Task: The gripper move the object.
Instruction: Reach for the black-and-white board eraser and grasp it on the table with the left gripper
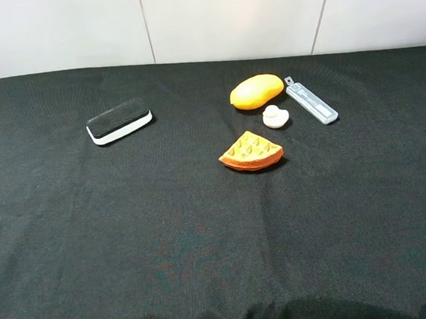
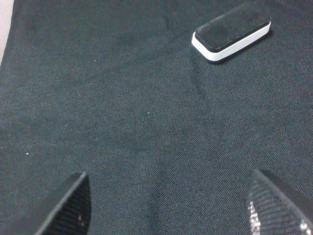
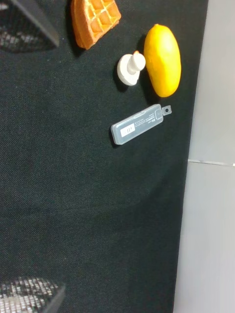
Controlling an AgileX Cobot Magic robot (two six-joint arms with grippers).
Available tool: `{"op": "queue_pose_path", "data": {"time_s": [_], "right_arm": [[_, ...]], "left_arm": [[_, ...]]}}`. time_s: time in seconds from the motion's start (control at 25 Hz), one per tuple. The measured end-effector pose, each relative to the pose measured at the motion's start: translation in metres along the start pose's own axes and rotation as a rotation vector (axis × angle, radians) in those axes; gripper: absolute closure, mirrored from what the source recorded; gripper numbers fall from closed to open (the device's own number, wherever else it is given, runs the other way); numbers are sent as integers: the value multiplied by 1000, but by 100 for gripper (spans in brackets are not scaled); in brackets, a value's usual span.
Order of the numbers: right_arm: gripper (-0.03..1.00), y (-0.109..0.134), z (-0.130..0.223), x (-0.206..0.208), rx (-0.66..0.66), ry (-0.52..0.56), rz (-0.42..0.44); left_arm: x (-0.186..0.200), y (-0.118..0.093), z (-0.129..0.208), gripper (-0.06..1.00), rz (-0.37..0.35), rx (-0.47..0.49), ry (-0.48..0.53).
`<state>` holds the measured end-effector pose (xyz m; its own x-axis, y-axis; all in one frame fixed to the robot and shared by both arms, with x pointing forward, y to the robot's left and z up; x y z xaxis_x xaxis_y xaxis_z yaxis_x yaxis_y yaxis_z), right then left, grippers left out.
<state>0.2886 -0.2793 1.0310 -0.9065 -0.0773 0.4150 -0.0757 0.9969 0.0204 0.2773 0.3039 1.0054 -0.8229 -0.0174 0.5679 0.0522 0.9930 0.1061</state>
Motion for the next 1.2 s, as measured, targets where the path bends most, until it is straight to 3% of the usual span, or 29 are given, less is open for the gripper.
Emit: {"op": "queue_pose_path", "data": {"time_s": [1.2], "right_arm": [[27, 0, 0, 0, 0, -1, 0]], "left_arm": [[0, 0, 0, 24, 0, 0, 0]]}}
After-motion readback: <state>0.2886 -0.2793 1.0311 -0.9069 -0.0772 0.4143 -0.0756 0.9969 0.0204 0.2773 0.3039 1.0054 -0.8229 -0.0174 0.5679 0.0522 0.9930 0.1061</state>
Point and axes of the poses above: a point on each arm's last joint axis where the gripper is mounted, x pointing back along that axis away from the gripper, y along the wrist's bending axis when the last joint is at zero, z = x × y, the point moved 6 cm from there along -x, pointing out along that axis toward the gripper, and after that the axes turned 4 degrees about -x, right-handed, at the moved point
